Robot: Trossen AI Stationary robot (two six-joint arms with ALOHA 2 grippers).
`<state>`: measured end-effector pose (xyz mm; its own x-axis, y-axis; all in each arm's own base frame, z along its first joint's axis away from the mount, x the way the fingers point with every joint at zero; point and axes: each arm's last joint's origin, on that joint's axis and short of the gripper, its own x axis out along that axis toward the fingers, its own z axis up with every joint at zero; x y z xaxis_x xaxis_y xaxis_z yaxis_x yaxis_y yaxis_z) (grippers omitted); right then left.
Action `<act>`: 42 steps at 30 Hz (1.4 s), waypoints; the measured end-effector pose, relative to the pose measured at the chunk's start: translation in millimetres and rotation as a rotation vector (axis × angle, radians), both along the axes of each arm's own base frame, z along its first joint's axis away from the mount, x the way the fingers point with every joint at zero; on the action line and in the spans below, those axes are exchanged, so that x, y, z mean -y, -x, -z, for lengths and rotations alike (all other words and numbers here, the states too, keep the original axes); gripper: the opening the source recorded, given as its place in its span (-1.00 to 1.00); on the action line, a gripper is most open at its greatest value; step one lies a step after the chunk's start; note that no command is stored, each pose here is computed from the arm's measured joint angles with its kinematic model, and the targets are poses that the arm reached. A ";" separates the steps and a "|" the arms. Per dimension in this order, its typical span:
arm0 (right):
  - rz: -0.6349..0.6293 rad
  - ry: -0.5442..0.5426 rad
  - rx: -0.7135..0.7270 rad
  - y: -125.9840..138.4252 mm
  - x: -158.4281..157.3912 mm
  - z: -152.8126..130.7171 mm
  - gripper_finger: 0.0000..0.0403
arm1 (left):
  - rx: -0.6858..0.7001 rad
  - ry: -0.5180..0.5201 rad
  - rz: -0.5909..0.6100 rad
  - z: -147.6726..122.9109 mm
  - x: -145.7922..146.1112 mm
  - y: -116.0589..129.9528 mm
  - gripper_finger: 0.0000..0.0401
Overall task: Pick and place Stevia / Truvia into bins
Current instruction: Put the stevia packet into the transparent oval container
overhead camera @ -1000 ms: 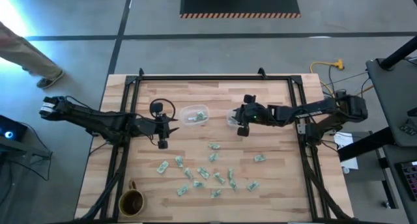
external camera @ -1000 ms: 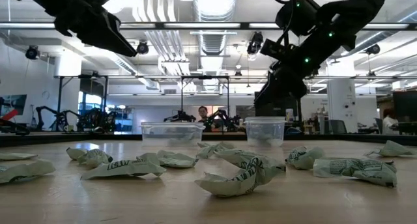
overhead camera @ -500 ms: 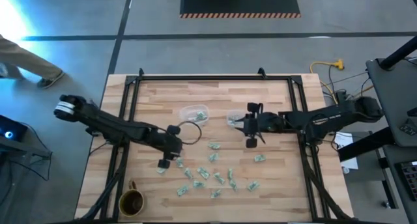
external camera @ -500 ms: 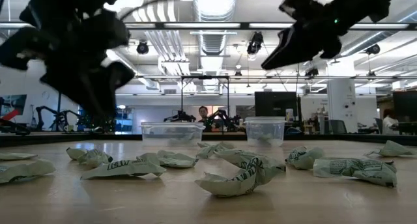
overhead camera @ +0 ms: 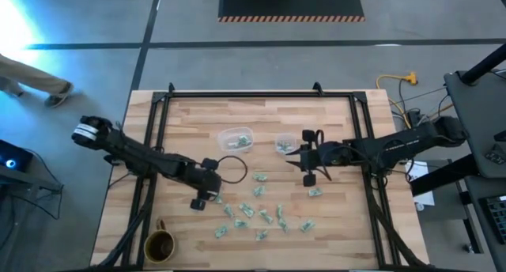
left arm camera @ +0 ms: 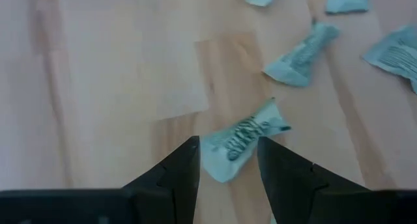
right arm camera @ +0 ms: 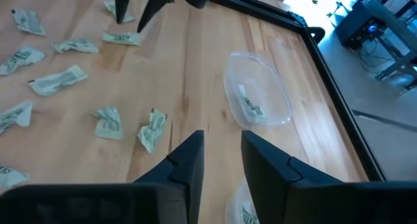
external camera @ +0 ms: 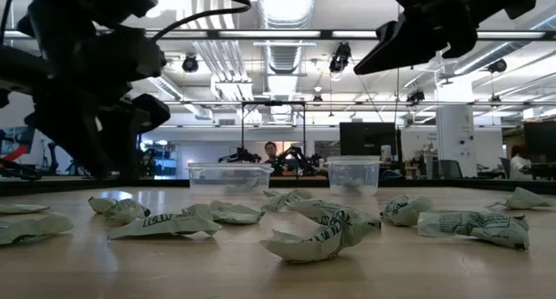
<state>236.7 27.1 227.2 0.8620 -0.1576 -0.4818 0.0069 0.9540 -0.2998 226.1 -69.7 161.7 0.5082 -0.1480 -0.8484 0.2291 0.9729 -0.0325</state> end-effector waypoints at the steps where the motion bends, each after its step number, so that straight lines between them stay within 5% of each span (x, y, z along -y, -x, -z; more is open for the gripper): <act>1: 0.000 0.001 -0.004 -0.1 0.0 0.6 -0.55 | -0.001 -0.001 0.008 0.3 1.9 0.5 -0.32; 29: 0.013 -0.021 -0.007 -0.6 -0.1 1.8 -0.65 | -0.041 -0.121 0.046 29.0 15.8 -4.0 -0.34; 42: 0.015 -0.024 -0.006 -0.6 -0.1 1.8 -0.65 | -0.021 -0.127 0.040 28.6 15.8 -5.6 -0.97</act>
<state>237.3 27.2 225.4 0.8567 -0.1588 -0.4908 0.0193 0.9606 -0.2772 231.7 -85.6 133.1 0.4856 -0.0584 -0.8722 0.2681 0.9596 0.0850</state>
